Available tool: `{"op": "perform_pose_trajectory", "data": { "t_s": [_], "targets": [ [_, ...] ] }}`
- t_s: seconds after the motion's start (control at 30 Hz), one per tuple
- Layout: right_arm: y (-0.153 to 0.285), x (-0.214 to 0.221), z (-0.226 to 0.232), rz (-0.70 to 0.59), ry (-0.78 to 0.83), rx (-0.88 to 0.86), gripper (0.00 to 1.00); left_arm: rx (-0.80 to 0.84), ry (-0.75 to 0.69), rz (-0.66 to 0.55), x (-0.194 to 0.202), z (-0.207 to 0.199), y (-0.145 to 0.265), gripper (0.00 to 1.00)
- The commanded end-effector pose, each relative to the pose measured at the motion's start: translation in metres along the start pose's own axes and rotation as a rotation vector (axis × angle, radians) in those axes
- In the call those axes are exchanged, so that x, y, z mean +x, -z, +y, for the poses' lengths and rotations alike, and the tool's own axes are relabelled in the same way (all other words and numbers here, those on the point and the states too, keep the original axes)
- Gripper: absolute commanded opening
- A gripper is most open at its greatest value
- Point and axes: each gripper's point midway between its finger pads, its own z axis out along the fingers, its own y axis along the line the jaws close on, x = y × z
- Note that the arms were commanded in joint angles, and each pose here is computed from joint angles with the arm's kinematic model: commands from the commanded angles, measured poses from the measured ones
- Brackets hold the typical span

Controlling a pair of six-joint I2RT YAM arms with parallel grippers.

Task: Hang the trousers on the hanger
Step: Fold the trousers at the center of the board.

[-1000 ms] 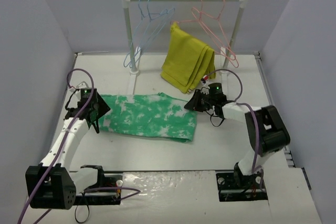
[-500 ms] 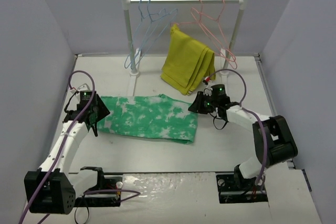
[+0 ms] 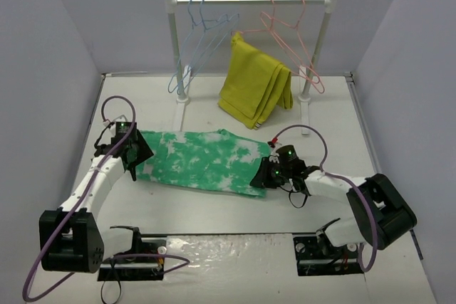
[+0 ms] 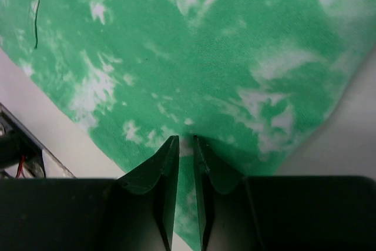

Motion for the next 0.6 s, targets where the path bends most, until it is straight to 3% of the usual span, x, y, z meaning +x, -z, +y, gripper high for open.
{"op": "perform_pose_trajectory", "data": {
  "t_s": [0.0,0.13,0.33,0.57],
  "targets": [
    [0.017,0.000,-0.056,-0.084,-0.089,0.314,0.16,0.080,-0.012,-0.087,-0.034,-0.025,0.014,0.44],
    [0.038,-0.035,-0.032,-0.171,0.004,0.300,0.22,0.161,-0.111,-0.161,-0.073,-0.049,0.046,0.44],
    [0.096,-0.113,0.033,-0.344,0.209,0.267,0.40,0.424,-0.235,-0.283,-0.143,-0.120,0.114,0.48],
    [0.111,-0.126,0.049,-0.369,0.274,0.249,0.45,0.597,-0.436,-0.487,-0.201,-0.193,0.172,0.77]
  ]
}}
